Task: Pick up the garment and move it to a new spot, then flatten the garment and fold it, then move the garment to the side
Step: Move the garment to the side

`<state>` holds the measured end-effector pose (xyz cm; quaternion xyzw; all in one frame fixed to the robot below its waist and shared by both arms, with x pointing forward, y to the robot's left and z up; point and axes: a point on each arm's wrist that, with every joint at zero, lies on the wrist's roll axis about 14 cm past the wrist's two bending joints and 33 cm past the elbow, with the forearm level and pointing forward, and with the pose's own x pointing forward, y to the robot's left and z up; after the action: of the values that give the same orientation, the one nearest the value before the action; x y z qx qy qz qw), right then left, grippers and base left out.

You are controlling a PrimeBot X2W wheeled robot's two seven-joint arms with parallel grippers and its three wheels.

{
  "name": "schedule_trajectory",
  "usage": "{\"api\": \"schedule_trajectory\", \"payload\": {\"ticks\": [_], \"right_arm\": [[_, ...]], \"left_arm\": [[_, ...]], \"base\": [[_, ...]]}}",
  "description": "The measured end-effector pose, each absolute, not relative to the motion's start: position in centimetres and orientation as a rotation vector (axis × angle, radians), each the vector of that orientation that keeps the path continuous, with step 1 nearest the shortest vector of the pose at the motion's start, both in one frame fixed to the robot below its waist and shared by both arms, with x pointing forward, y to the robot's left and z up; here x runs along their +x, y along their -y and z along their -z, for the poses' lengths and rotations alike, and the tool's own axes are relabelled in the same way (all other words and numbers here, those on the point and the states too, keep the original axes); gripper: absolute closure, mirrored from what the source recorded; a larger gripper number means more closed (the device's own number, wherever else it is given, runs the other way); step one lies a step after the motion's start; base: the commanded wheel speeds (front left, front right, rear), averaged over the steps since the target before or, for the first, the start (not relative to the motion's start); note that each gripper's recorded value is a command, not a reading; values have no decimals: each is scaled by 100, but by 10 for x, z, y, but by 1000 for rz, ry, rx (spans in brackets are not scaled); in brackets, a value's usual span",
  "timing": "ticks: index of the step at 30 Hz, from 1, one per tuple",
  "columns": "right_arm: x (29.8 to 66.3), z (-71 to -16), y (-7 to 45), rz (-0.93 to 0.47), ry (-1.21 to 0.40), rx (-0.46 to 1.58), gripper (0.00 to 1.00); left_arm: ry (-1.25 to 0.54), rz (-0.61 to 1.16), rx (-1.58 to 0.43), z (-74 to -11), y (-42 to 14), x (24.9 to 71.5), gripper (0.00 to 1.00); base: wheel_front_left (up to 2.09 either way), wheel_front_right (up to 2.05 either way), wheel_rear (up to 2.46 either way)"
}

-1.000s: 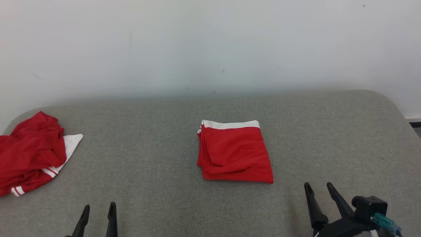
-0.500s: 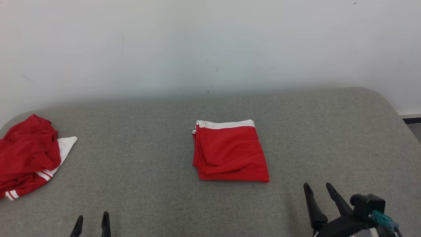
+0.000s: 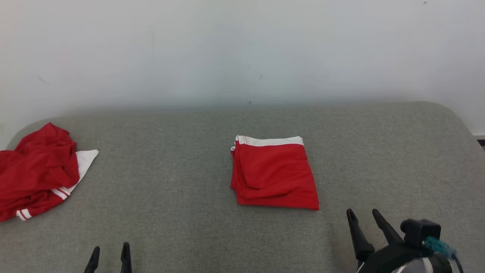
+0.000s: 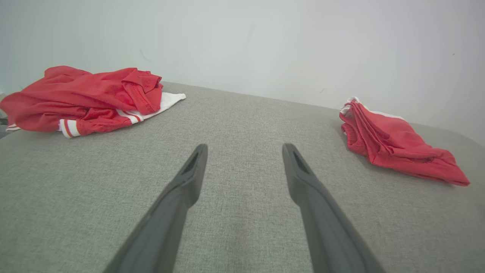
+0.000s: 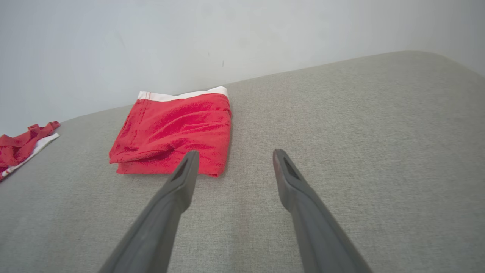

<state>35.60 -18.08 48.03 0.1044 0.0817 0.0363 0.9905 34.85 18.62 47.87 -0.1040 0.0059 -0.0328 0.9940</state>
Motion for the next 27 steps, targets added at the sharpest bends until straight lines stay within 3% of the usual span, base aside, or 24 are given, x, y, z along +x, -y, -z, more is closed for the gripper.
{"api": "schedule_trajectory", "payload": {"ticks": [6,13,21,27], "right_arm": [[381,-475,169,-113,-342,245,0],[448,-509,182,-78,-420,144,0],[493,-469,178,-46,-629,100,0],[500,-421,140,-132,-775,109,0]], "left_arm": [[6,52,-216,-483,-190,348,0],[7,41,-215,-483,-192,358,0],[-36,-19,-228,-467,-205,368,0],[-75,-95,-227,-453,-225,362,0]], "base": [[0,0,0],[0,0,0],[0,0,0],[0,0,0]]}}
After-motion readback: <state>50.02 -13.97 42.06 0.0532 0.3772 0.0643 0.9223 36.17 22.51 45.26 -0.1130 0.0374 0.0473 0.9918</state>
